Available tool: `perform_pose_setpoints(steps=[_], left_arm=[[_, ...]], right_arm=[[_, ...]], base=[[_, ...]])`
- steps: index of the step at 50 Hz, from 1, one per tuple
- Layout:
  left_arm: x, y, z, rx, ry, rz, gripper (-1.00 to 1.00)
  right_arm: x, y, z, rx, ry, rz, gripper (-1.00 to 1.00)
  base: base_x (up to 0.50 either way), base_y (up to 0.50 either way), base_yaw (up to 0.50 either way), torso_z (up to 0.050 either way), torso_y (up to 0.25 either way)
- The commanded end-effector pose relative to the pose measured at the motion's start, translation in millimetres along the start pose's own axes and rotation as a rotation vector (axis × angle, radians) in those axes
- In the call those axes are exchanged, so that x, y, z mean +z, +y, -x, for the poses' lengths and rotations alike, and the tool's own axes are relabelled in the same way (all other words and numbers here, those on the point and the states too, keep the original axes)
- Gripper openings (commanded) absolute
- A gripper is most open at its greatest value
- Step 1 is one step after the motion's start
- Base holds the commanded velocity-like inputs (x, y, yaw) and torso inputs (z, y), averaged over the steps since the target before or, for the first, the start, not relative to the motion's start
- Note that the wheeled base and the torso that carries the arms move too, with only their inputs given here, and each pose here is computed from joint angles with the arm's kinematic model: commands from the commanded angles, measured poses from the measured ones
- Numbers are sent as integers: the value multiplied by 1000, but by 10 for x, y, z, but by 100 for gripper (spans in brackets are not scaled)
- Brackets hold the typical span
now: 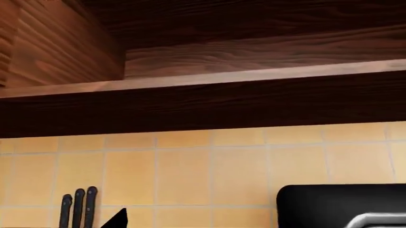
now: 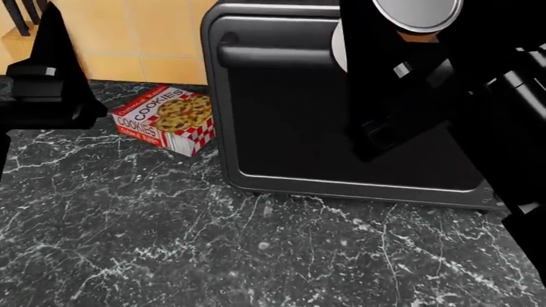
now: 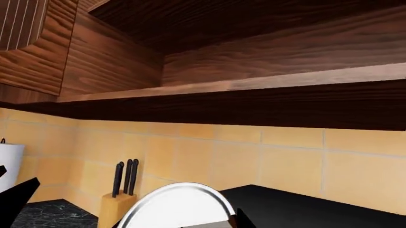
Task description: Pick the cans from the counter and place them in their designated side in the cabinet.
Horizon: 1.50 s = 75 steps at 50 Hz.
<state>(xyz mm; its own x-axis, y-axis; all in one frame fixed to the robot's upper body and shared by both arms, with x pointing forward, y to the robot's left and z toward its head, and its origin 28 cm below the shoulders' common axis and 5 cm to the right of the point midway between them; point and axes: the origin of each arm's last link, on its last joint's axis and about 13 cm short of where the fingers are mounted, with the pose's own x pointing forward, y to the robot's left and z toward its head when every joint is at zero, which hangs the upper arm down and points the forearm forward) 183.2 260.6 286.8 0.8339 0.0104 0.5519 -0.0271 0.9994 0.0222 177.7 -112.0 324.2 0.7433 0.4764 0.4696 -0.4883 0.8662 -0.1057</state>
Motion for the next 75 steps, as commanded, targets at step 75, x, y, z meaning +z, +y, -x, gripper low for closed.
perform_pose_setpoints(steps=[75], left_arm=[[63,67,-1,25,-13,-1,100]], right_arm=[[624,59,-282,42,-154,97,-100]], base=[[30,-39,0,0,1]])
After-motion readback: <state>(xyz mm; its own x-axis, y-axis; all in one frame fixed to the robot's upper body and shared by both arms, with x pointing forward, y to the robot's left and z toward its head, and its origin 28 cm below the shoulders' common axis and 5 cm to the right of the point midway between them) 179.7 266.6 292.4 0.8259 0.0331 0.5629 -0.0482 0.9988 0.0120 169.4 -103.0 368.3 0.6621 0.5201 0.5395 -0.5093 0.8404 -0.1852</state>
